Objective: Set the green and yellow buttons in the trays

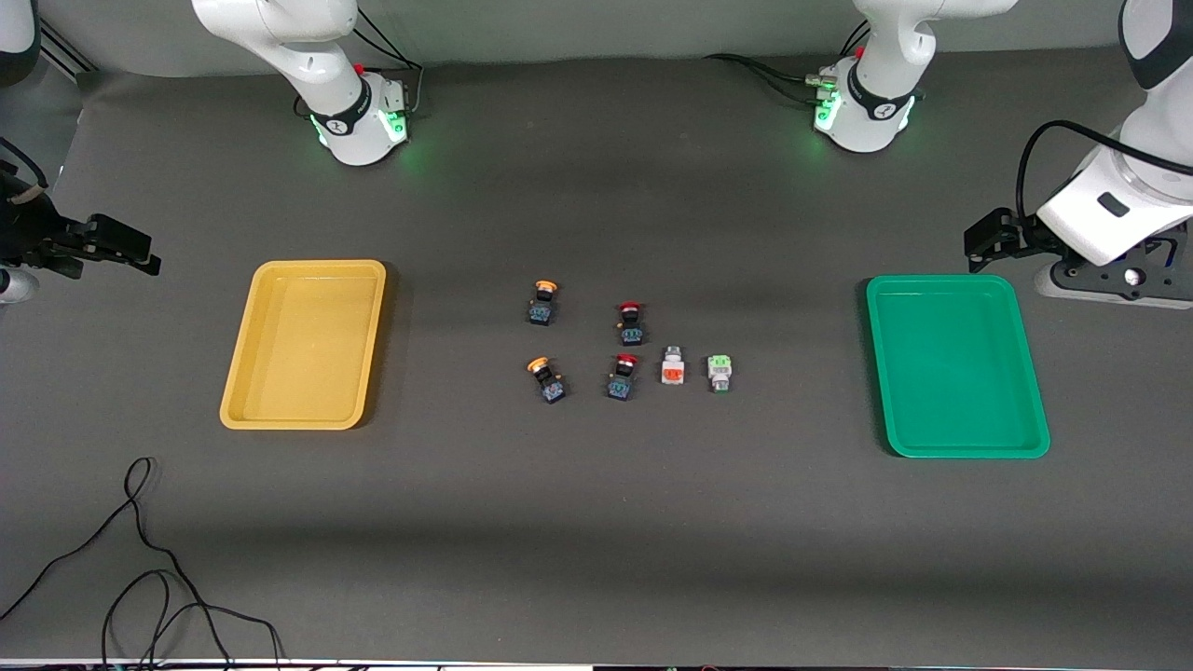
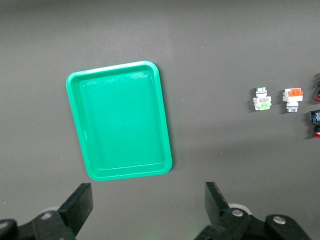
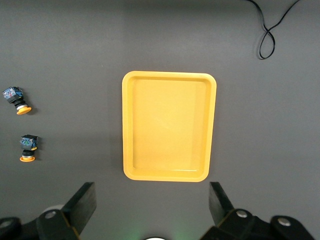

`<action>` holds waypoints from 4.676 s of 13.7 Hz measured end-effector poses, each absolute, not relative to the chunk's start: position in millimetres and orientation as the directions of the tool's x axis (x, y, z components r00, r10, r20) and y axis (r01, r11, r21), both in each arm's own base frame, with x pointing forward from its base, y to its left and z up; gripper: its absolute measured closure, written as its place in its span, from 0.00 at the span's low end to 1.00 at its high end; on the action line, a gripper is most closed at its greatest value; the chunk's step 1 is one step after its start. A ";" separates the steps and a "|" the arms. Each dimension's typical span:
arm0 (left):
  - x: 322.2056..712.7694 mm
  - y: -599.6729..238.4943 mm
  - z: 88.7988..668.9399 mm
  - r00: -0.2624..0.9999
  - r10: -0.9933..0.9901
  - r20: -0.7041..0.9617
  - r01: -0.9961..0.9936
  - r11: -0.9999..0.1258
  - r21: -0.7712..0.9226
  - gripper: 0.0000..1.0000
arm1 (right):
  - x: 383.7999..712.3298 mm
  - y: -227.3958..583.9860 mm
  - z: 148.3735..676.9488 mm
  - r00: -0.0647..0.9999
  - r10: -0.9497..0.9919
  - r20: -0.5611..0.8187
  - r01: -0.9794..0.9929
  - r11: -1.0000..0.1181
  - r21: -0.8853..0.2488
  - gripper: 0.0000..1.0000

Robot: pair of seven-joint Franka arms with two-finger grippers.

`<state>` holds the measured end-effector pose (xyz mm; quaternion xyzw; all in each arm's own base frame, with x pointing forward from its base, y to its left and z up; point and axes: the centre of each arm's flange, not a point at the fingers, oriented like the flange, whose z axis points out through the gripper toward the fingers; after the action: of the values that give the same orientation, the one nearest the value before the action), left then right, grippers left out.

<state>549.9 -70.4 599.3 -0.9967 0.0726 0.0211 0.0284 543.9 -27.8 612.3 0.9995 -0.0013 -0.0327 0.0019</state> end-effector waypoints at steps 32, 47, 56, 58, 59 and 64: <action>591.1 -245.5 390.2 0.987 -0.017 -0.160 -0.010 -0.999 0.042 0.01 | 404.4 407.8 453.4 0.973 -0.227 -0.033 -0.227 -0.974 0.021 0.00; 575.8 -318.2 201.8 0.967 0.051 -0.249 0.066 -0.996 0.052 0.01 | 403.0 377.0 166.9 0.981 -0.176 0.085 -0.173 -0.984 -0.044 0.04; 560.4 -326.1 172.5 0.981 0.039 -0.189 0.051 -0.997 0.055 0.30 | 440.8 404.6 227.6 0.985 -0.162 0.060 -0.165 -0.985 0.043 0.59; 561.7 -324.8 175.0 0.983 0.033 -0.180 0.042 -0.998 0.048 0.55 | 457.7 410.2 289.6 0.989 -0.140 0.037 -0.143 -0.985 0.099 0.59; 562.3 -325.2 178.3 0.984 0.033 -0.175 0.042 -0.998 0.050 0.59 | 465.6 409.4 324.3 0.991 -0.129 0.031 -0.132 -0.984 0.116 0.59; 574.3 -312.1 209.6 0.987 0.057 -0.147 0.066 -0.996 0.058 0.59 | 520.4 340.0 439.2 0.999 -0.023 -0.049 -0.018 -0.995 0.097 0.59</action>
<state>574.3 -312.1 209.6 -0.9964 -0.0311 0.0727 -0.0314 520.4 340.0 439.2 0.9985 -0.0104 -0.0250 0.0483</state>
